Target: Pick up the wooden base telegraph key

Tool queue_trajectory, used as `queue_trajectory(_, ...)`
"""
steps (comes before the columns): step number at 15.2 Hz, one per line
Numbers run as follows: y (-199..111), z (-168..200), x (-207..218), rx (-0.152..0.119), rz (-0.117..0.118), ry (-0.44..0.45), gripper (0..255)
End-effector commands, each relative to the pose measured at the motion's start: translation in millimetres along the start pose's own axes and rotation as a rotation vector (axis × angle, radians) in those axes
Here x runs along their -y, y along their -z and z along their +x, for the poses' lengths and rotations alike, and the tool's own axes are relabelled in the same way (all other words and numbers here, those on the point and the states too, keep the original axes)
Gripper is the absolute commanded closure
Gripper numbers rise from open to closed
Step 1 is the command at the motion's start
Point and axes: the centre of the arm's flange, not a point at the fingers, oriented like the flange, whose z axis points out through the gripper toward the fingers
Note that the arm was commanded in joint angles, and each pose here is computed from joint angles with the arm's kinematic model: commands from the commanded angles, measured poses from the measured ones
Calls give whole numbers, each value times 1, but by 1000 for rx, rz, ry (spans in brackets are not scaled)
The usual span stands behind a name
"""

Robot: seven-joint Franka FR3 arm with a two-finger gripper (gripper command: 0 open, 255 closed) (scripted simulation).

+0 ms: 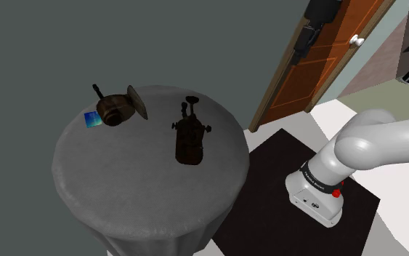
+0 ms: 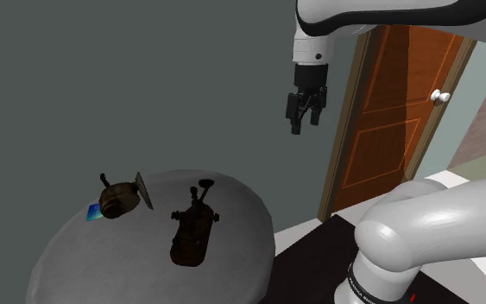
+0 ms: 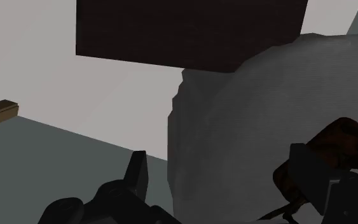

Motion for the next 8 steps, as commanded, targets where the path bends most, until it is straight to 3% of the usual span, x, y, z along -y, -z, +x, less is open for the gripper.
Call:
queue_trajectory(1,0,0,0,0,0,0,0)
queue_trajectory(8,-57,48,40,-51,44,65,0)
